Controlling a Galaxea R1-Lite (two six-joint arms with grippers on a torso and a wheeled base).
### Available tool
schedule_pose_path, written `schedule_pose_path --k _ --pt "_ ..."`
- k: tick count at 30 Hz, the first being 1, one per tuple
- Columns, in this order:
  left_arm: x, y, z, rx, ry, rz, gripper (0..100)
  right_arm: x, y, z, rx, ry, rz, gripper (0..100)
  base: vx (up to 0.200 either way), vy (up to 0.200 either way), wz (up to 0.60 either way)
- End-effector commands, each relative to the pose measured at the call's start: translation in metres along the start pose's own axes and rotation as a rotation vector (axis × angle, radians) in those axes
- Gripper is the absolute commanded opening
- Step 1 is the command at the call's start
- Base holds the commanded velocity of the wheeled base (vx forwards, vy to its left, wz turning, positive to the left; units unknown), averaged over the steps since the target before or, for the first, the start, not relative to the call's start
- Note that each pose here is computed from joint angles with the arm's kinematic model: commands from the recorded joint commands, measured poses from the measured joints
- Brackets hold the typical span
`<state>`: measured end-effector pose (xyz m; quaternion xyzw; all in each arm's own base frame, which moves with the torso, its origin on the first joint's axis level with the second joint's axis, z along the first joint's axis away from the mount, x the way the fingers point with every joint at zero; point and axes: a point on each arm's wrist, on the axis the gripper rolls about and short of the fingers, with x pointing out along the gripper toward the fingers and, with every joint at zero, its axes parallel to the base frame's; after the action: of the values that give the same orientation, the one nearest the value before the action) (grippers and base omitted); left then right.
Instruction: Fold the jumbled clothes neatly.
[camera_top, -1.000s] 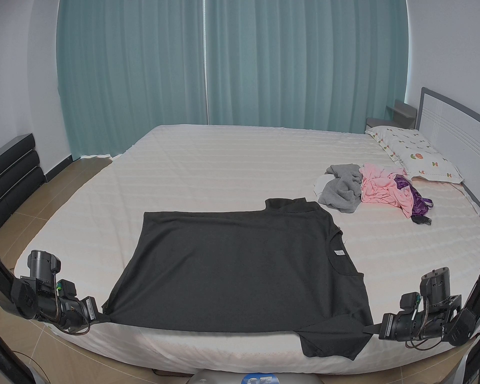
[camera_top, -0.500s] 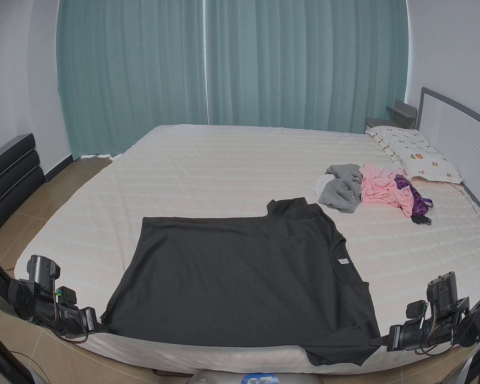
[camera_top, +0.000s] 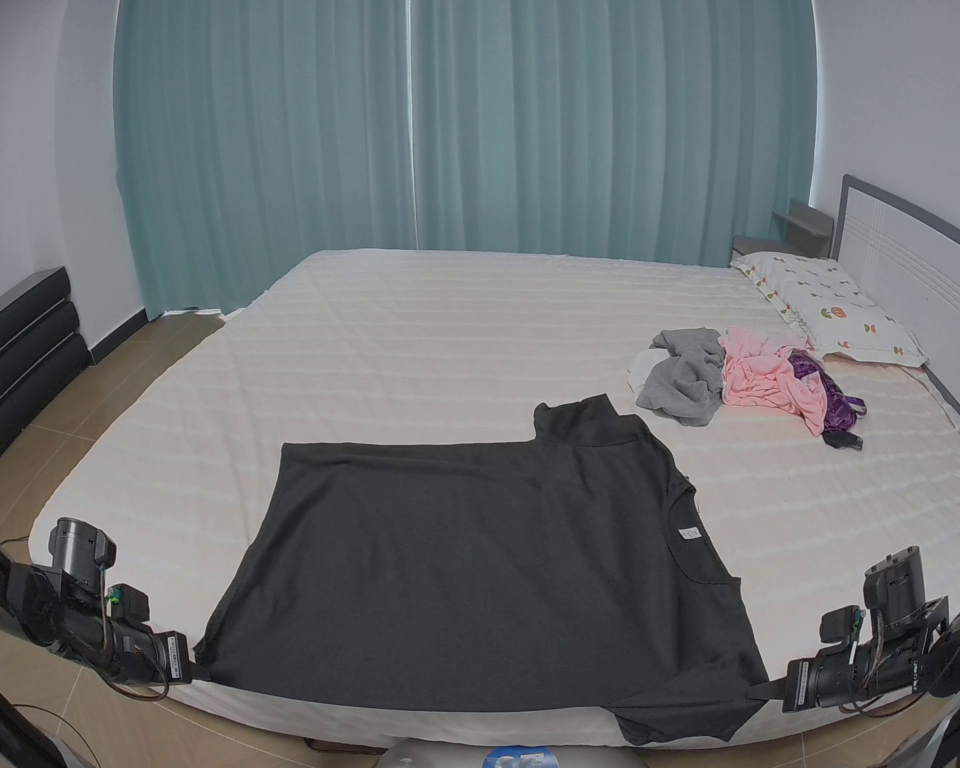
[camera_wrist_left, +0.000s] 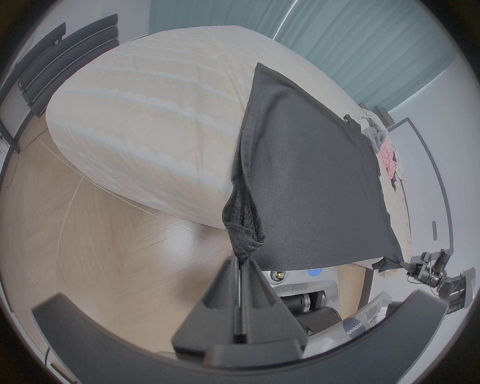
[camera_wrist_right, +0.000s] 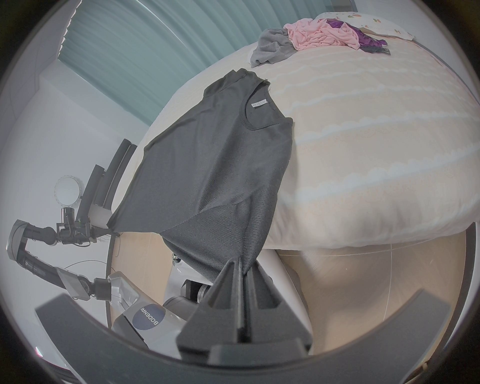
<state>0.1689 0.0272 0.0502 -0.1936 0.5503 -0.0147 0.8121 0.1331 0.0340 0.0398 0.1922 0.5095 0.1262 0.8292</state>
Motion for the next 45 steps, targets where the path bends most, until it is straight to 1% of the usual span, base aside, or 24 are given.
schedule_pose_path --k 1,4,8,11,13,17,19,22,25,27,29,30,31,34,39,45 --pt "-0.002 0.000 -0.002 0.016 -0.001 0.001 0 -0.004 -0.001 -0.006 0.001 0.010 -0.003 0 0.000 0.000 0.00" --pt "-0.002 0.000 -0.007 0.038 0.007 0.007 0 -0.009 -0.001 -0.009 -0.003 0.012 -0.003 0 0.000 0.000 0.00" --pt "-0.003 0.000 -0.008 0.044 0.009 0.008 0 -0.011 -0.001 -0.011 -0.015 0.018 -0.006 0 0.000 0.000 0.00" --pt "-0.005 0.000 -0.012 0.055 0.029 0.037 0 -0.013 -0.001 -0.014 -0.021 0.026 -0.009 0 0.000 0.000 0.00" --pt "-0.008 0.000 -0.015 0.080 0.044 0.043 0 -0.014 -0.001 -0.014 -0.025 0.024 -0.008 0 0.000 0.000 0.00" --pt "-0.011 -0.001 -0.013 0.086 0.033 0.042 0 -0.014 -0.001 -0.013 -0.026 0.021 -0.007 0 0.000 0.000 0.00" --pt "-0.011 -0.002 -0.006 0.085 0.019 0.038 0 -0.013 0.001 -0.008 -0.029 0.003 0.000 0 0.000 0.000 0.00" --pt "-0.013 -0.005 0.005 0.070 -0.015 0.031 0 -0.012 0.007 0.007 -0.031 -0.042 0.017 0 0.000 0.000 0.00" --pt "-0.014 -0.009 0.018 0.024 -0.048 0.021 0 -0.008 0.012 0.023 -0.033 -0.066 0.025 0 0.000 0.000 0.00" --pt "-0.016 -0.014 0.030 -0.013 -0.080 0.008 0 -0.003 0.013 0.034 -0.027 -0.077 0.023 0 0.000 0.000 0.00" --pt "-0.017 -0.019 0.039 -0.032 -0.110 -0.013 0 0.001 0.014 0.045 -0.020 -0.090 0.021 0 0.000 0.000 0.00" --pt "-0.017 -0.019 0.039 -0.032 -0.110 -0.013 0 0.001 0.014 0.045 -0.020 -0.090 0.021 0 0.000 0.000 0.00" --pt "-0.019 -0.023 0.048 -0.046 -0.136 -0.026 0 0.004 0.014 0.055 -0.013 -0.108 0.020 0 0.000 0.000 0.00" --pt "-0.019 -0.033 0.060 -0.070 -0.157 -0.051 0 0.004 0.013 0.066 -0.002 -0.138 0.020 0 0.000 0.000 0.00" --pt "-0.012 -0.043 0.072 -0.100 -0.153 -0.071 0 0.003 0.013 0.075 0.001 -0.163 0.023 0 0.000 0.000 0.00" --pt "-0.012 -0.044 0.077 -0.106 -0.165 -0.067 0 0.003 0.015 0.080 -0.004 -0.176 0.031 0 0.000 0.000 0.00"
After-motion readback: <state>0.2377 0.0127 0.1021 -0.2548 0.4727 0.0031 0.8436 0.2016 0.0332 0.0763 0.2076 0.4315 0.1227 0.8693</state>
